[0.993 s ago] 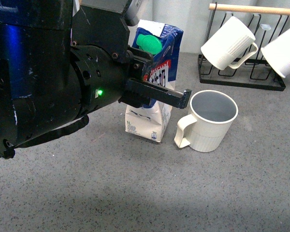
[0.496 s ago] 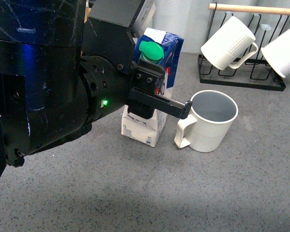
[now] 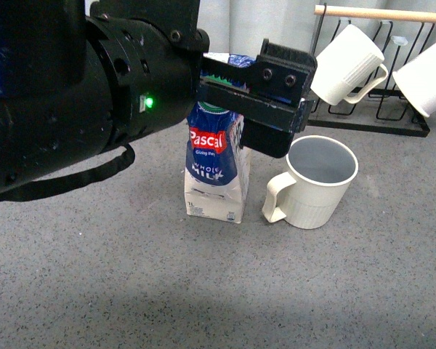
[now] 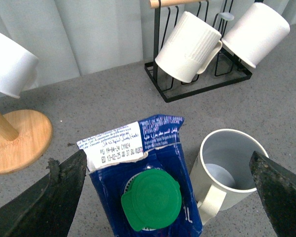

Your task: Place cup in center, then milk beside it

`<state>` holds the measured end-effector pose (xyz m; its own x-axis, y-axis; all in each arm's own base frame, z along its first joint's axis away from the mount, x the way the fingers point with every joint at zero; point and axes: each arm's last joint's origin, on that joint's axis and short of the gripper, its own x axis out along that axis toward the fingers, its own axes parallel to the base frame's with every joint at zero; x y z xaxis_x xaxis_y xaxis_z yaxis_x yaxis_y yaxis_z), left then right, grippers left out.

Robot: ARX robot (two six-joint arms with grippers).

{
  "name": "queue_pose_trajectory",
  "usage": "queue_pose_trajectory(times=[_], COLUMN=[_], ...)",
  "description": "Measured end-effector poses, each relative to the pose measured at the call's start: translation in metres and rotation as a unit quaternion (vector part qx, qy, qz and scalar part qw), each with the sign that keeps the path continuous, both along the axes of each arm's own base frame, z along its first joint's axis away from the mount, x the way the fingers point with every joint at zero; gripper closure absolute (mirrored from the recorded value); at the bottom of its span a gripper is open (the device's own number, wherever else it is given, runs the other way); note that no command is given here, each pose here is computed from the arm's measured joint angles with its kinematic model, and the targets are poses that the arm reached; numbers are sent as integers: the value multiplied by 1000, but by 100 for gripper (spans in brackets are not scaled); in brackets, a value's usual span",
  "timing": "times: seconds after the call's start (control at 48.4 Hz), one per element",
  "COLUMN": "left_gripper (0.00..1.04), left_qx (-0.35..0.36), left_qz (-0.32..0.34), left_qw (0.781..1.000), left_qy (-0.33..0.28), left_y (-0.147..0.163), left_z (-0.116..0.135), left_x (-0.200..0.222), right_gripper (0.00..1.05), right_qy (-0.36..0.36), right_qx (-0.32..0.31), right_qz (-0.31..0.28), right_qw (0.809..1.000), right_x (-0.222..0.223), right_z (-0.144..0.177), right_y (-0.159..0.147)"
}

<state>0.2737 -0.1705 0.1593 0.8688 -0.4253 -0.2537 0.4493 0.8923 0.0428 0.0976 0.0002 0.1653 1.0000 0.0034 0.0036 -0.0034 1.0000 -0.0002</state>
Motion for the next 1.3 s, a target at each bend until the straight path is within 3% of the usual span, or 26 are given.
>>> queue_pose_trajectory(times=[0.165, 0.414, 0.745, 0.931, 1.117, 1.262, 1.303], left_gripper=[6, 6, 7, 37, 64, 97, 101], left_qx=[-13, -54, -56, -63, -57, -54, -52], left_qz=[30, 146, 209, 222, 225, 226, 225], left_qw=[999, 988, 976, 967, 966, 966, 966], left_qy=[-12, 7, -2, -110, -112, -113, -113], left_y=[14, 61, 96, 115, 132, 146, 148], left_z=[10, 13, 12, 4, 2, 3, 2], left_x=[6, 27, 25, -4, -32, -61, -67], right_gripper=[9, 9, 9, 9, 9, 9, 9], right_qy=[0, 0, 0, 0, 0, 0, 0], right_qx=[0, 0, 0, 0, 0, 0, 0], right_qz=[0, 0, 0, 0, 0, 0, 0], right_qw=[1000, 1000, 1000, 1000, 1000, 1000, 1000], right_x=[0, 0, 0, 0, 0, 0, 0], right_z=[0, 0, 0, 0, 0, 0, 0], right_y=[0, 0, 0, 0, 0, 0, 0])
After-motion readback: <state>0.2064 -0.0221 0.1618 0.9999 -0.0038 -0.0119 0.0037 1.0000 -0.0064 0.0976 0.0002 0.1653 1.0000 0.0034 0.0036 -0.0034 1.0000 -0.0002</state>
